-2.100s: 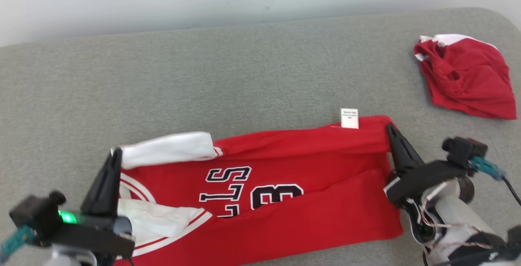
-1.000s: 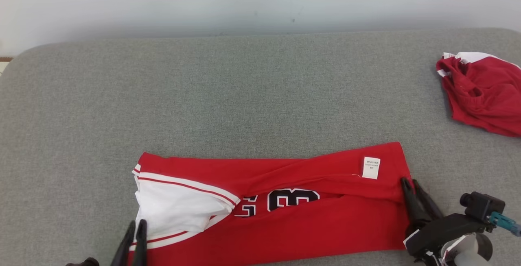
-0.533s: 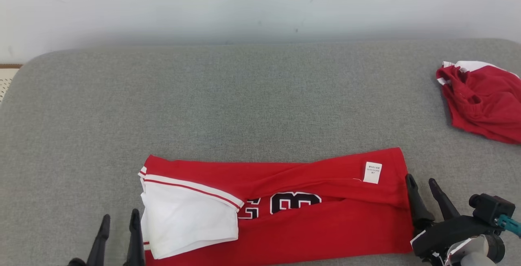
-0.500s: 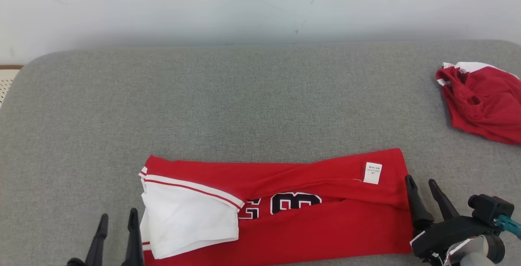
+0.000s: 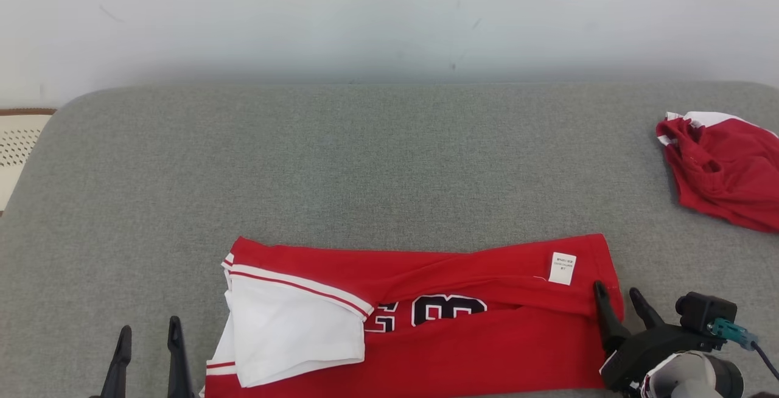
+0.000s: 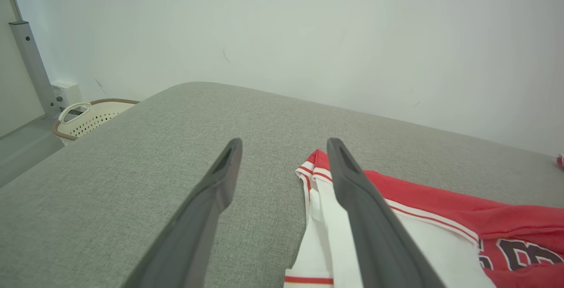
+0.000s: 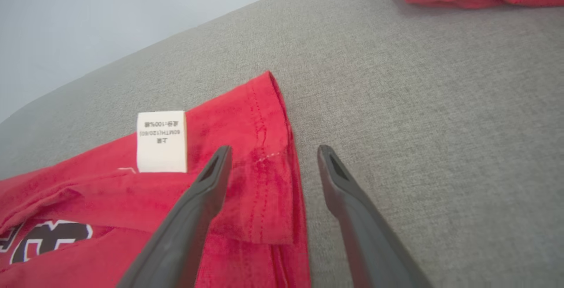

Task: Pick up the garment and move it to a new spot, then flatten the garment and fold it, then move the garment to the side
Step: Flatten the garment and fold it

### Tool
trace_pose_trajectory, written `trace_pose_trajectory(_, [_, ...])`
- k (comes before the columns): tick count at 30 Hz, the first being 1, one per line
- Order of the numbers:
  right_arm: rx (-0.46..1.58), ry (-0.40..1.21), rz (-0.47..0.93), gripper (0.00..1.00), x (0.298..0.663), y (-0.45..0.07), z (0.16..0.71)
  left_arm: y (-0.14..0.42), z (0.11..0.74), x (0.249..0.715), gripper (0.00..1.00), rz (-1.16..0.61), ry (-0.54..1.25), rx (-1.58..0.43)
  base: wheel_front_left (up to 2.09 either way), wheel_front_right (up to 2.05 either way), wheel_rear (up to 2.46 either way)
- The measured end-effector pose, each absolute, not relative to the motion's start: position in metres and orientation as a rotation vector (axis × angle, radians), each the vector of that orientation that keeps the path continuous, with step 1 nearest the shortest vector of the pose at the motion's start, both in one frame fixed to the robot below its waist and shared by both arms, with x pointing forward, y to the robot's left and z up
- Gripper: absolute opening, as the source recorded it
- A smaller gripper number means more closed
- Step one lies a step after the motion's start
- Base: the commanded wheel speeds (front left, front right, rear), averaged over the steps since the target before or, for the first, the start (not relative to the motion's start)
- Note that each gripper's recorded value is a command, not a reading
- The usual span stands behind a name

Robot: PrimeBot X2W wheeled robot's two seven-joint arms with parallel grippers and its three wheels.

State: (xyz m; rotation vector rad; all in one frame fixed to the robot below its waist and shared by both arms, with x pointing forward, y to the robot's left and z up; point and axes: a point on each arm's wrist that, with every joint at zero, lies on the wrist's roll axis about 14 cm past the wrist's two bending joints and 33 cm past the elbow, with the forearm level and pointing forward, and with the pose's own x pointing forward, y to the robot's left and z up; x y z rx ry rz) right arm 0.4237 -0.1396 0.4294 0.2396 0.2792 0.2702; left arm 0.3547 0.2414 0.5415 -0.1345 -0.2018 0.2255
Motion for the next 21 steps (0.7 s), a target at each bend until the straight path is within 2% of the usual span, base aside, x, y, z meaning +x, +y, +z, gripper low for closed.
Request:
trace_pose_trajectory(8, [0.212,0.369,0.257,1.0,0.419,-0.137,0.409,0.247,0.538,0.35,1.0,0.243,-0.191,-0.109,0.0,0.0,0.0])
trace_pose_trajectory(9, [0.213,0.37,0.259,0.96,0.419,-0.136,0.409,0.247,0.538,0.35,1.0,0.244,-0.19,-0.109,0.0,0.0,0.0])
trace_pose_trajectory(10, [0.214,0.374,0.259,0.63,0.42,-0.135,0.408,0.247,0.538,0.35,1.0,0.245,-0.191,-0.109,0.0,0.0,0.0])
trace_pose_trajectory(11, [0.213,0.375,0.261,0.4,0.421,-0.134,0.408,0.247,0.539,0.35,1.0,0.245,-0.191,-0.108,0.0,0.0,0.0])
trace_pose_trajectory(12, [0.213,0.375,0.263,0.29,0.421,-0.133,0.408,0.247,0.539,0.351,1.0,0.245,-0.191,-0.108,0.0,0.0,0.0])
trace_pose_trajectory(13, [0.214,0.373,0.265,0.0,0.422,-0.132,0.408,0.247,0.538,0.351,1.0,0.244,-0.191,-0.109,0.0,0.0,0.0])
trace_pose_trajectory(21, [0.218,0.317,0.25,0.0,0.428,-0.138,0.419,0.245,0.538,0.353,1.0,0.239,-0.19,-0.113,0.0,0.0,0.0])
